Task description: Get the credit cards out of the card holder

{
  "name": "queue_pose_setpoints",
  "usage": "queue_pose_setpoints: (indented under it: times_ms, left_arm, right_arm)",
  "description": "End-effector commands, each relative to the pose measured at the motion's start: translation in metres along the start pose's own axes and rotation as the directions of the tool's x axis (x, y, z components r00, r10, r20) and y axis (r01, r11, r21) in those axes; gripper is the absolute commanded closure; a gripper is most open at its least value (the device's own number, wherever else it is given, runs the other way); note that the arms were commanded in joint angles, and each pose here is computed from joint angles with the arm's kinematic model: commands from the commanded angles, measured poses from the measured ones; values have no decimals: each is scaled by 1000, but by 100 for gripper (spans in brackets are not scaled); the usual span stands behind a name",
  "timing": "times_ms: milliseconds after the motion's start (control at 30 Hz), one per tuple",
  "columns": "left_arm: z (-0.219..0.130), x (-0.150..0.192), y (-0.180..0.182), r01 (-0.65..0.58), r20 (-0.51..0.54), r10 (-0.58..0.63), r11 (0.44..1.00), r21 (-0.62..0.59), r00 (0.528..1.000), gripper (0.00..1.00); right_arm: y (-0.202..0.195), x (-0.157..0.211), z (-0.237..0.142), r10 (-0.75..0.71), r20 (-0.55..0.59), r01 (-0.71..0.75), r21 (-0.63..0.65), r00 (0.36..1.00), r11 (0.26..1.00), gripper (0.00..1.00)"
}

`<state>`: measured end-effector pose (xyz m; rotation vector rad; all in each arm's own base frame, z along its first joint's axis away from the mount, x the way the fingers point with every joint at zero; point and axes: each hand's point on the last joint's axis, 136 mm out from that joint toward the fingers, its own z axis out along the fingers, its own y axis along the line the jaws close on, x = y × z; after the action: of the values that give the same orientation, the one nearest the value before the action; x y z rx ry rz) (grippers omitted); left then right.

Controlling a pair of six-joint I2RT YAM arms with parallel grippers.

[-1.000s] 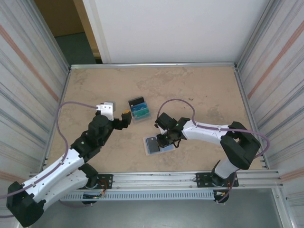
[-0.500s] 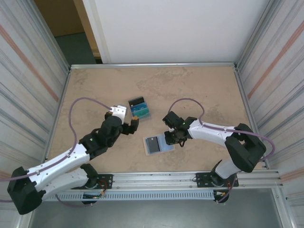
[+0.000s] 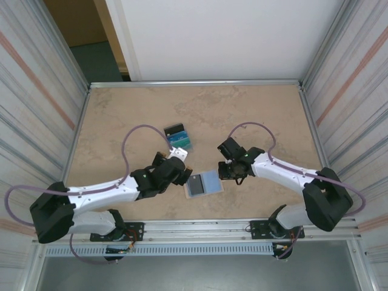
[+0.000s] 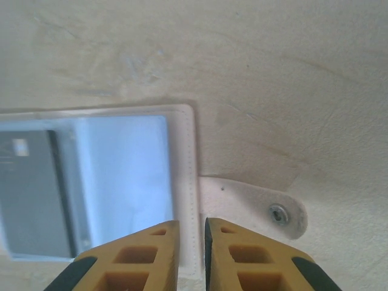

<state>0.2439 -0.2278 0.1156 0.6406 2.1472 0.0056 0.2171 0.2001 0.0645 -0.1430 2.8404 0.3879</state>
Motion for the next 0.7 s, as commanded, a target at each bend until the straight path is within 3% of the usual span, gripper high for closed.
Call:
queue_pose_setpoints:
  times_ms: [0,233,667]
  left_arm:
    - [4,0,-9,68,-12,-67,997,25,998,1]
    - [21,28,-27,103,-98,-95,992,79,991,1]
    - [36,67,-32,73,-236,-60,996,50,970,1]
  right_arm:
    - [18,-4,-12,48,4,-48,-130,999,990,81]
    - [54,-8,-10,66,-32,-73,-340,997,938,72]
    - [62,8,23,61,-135,-108,-372,989,922,71]
